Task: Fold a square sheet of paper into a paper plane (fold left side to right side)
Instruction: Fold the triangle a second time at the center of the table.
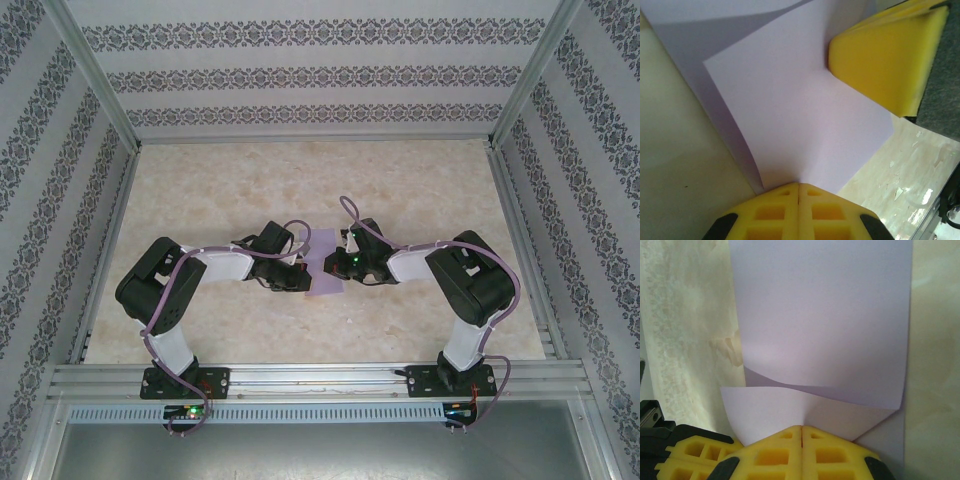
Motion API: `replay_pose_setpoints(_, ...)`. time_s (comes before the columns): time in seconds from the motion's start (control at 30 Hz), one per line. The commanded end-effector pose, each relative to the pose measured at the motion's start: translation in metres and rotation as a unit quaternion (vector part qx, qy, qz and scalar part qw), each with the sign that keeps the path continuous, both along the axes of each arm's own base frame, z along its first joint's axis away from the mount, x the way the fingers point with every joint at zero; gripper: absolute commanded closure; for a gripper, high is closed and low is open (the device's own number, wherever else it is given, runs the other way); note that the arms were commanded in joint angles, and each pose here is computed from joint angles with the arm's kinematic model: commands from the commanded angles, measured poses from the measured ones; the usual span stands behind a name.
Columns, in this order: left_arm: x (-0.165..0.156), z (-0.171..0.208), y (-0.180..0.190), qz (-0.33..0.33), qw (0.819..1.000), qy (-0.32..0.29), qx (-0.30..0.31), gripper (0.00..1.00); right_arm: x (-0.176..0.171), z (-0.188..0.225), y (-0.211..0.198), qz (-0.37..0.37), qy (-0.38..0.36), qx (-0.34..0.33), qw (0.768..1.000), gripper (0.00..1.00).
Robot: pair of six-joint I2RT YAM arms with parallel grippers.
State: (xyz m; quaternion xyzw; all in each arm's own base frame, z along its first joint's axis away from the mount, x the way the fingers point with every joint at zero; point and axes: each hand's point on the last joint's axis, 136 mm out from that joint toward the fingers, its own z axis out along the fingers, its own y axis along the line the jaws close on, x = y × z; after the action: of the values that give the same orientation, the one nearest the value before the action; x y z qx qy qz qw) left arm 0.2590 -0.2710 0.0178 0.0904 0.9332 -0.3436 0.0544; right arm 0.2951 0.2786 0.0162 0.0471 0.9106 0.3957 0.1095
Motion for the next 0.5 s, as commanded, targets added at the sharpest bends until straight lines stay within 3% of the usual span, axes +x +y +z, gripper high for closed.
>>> replay_pose_setpoints(0.0,-0.010,0.000,0.005,0.006,0.999,0.021,0.027,0.95,-0.011,-0.038,-0.028,-0.016,0.045,-0.069,0.997,1.00)
replay_pose_setpoints(0.23,-0.003,0.030,-0.006,0.006,1.000,0.001,-0.010,0.95,-0.016,-0.046,-0.028,-0.009,0.050,-0.090,0.995,1.00)
replay_pose_setpoints(0.47,-0.001,0.037,-0.020,0.003,0.999,0.011,-0.052,0.95,-0.016,-0.047,-0.028,-0.006,0.051,-0.102,0.993,1.00)
